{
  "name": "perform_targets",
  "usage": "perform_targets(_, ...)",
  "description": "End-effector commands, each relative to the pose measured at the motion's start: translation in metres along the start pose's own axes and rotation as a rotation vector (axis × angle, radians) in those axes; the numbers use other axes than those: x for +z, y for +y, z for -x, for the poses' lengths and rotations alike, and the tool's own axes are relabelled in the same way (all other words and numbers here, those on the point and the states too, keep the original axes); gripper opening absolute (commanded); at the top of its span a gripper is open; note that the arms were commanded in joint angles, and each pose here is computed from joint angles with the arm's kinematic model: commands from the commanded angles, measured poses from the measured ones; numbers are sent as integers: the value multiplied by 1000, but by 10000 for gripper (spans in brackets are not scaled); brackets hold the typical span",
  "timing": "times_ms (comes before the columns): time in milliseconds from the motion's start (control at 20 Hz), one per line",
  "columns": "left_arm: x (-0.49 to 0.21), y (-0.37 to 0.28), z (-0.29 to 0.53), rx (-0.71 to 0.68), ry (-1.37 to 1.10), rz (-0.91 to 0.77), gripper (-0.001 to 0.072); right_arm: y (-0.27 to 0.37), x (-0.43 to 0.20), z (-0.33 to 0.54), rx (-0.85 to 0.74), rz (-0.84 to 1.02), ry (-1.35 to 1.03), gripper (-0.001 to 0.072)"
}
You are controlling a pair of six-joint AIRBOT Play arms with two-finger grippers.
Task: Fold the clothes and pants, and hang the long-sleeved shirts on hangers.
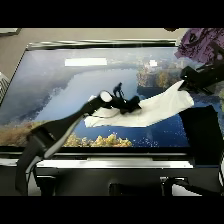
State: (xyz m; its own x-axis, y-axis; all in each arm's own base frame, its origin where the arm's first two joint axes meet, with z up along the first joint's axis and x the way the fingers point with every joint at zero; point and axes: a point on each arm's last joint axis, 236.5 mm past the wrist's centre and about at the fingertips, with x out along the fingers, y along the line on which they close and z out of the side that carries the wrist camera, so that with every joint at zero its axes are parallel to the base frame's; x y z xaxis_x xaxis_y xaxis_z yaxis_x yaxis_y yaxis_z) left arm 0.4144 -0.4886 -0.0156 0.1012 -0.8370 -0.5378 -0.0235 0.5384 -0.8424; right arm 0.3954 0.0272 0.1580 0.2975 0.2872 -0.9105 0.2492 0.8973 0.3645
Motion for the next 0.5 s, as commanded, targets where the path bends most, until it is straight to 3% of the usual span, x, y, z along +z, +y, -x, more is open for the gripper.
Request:
perform_targets(0,30,23,93,205,-14,-117,16,53,-5,-10,77,35,-26,26)
perform_targets(250,73,39,269,475,-195,-217,17,157,-28,-44,189,96,-67,26)
perform_targets(450,82,49,374,589,-338,-191,18,225,-62,-93,250,135,-33,26)
